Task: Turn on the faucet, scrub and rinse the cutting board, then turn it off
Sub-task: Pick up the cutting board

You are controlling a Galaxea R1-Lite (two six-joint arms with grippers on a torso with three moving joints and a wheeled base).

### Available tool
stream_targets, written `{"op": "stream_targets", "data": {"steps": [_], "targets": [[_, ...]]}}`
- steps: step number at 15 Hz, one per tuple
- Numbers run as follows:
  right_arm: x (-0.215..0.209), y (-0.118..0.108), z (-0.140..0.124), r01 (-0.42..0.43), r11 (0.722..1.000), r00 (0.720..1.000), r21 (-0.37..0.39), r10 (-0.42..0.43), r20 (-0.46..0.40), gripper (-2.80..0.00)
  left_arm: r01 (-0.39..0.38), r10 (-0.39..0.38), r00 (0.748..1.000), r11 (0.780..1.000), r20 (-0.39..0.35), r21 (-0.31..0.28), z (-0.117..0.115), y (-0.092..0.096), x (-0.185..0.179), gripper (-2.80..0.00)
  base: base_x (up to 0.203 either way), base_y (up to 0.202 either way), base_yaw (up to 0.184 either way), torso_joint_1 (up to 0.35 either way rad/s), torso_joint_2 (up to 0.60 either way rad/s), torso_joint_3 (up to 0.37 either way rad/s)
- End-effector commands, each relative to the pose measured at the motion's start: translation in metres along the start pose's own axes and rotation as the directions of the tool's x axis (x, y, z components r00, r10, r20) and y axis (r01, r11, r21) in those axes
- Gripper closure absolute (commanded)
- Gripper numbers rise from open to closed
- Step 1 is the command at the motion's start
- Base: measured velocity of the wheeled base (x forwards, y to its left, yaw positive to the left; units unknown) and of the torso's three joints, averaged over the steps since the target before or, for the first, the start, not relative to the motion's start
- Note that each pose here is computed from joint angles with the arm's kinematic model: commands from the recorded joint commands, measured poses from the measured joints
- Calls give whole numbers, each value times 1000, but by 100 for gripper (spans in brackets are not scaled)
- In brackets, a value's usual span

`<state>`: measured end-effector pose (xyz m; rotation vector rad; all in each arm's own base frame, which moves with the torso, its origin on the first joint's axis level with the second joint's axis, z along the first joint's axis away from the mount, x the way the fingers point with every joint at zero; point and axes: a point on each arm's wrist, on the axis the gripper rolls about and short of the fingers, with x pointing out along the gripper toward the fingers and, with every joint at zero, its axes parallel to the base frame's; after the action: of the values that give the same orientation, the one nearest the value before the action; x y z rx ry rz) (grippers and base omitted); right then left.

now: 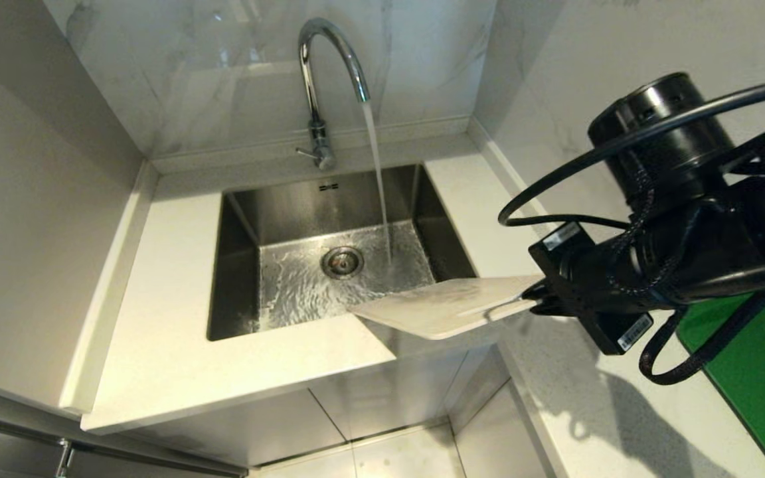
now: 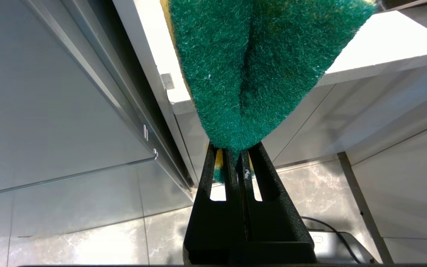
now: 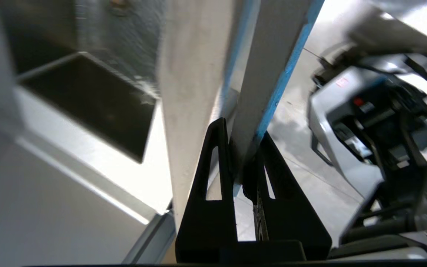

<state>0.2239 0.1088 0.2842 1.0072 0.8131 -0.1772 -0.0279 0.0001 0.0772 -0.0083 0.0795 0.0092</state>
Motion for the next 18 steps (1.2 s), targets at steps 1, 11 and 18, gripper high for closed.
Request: {"op": "stream_targets", "data": {"steps": [1, 11, 18], "targets": [[-33, 6, 6, -134, 991, 990, -25, 135, 45, 0, 0, 0, 1000, 1000, -2, -1, 0, 0, 0, 0, 0, 0, 0, 0, 0, 0], [-110, 22, 18, -399, 858, 893, -325, 444, 78, 0, 0, 0, 1000, 1000, -2, -1, 0, 0, 0, 0, 0, 0, 0, 0, 0, 0], [-139, 37, 27, -475, 763, 826, -440, 559, 78, 0, 0, 0, 1000, 1000, -2, -1, 0, 0, 0, 0, 0, 0, 0, 0, 0, 0]]}}
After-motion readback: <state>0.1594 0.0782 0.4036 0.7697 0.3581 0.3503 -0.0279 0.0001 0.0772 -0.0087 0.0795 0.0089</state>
